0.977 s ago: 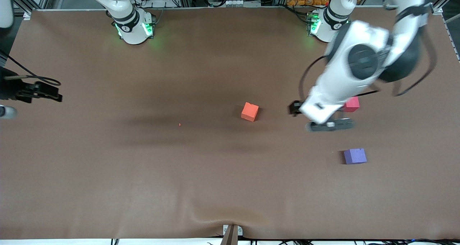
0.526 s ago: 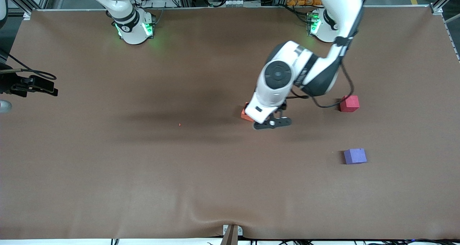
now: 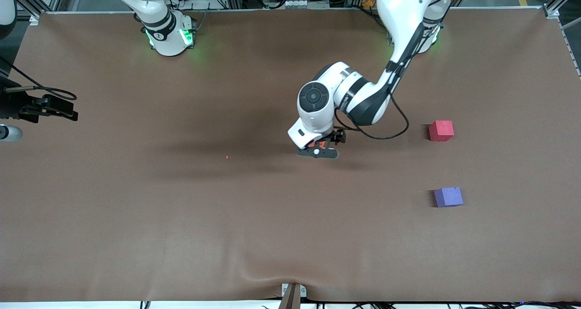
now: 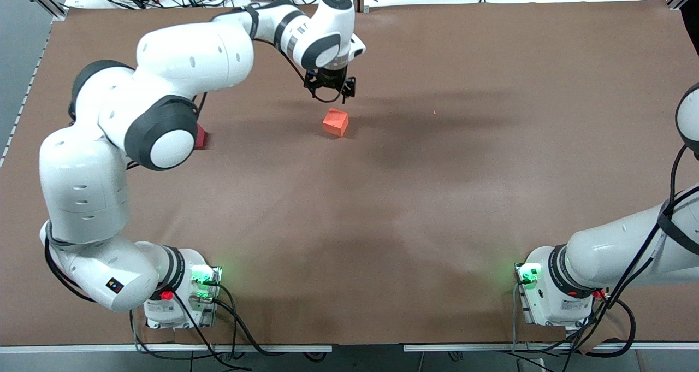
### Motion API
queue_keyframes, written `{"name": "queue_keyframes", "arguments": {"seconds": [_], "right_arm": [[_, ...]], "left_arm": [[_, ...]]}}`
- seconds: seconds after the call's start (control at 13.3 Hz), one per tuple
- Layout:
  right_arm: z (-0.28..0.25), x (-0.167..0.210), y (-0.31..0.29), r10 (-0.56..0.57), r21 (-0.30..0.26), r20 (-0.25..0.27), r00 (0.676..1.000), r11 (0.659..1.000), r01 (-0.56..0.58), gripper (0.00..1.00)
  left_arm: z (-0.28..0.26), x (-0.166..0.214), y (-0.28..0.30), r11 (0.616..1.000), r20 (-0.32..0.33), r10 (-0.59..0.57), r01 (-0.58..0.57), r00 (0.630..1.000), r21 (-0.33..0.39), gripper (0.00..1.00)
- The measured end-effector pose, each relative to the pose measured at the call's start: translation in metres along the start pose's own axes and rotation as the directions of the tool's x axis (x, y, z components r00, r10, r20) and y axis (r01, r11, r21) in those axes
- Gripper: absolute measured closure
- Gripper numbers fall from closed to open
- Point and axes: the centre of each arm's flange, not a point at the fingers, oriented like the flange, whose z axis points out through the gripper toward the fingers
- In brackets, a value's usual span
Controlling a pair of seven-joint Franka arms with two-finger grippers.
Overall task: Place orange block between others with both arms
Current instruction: 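Grasp the orange cube with the left gripper, then carry the orange cube with the left gripper between the pink and blue cubes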
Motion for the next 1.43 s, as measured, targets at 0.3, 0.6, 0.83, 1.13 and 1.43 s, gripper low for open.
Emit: {"name": "queue_keyframes", "arguments": {"seconds": [0.3, 0.6, 0.83, 1.13, 1.43], "right_arm": [[0.002, -0.003, -0.006, -0.01, 0.001, 0.026, 1.0, 1.0, 0.01, 0.0], [-0.006, -0.012, -0.008, -0.013, 0.005, 0.07, 0.997, 1.0, 0.012, 0.0], [-0.01, -0.014, -0.009, -0.014, 0.005, 0.069, 0.998, 1.0, 0.014, 0.0], [-0.01, -0.014, -0.003, -0.004, 0.004, 0.069, 0.998, 1.0, 0.003, 0.0], [-0.01, -0.014, -0.003, -0.003, 0.004, 0.069, 0.998, 1.0, 0.002, 0.0]], "left_arm": [[0.034, -0.004, 0.011, 0.994, 0.021, 0.11, -0.11, 0.994, -0.018, 0.0], [0.053, -0.014, 0.007, 0.99, 0.067, 0.144, -0.143, 0.987, -0.017, 0.0], [0.056, -0.022, 0.016, 0.99, 0.091, 0.139, -0.135, 0.986, -0.048, 0.0], [0.056, -0.021, 0.014, 0.99, 0.093, 0.133, -0.129, 0.987, -0.053, 0.18], [0.054, -0.009, -0.005, 0.994, 0.089, 0.1, -0.095, 0.991, -0.056, 0.42]]}}
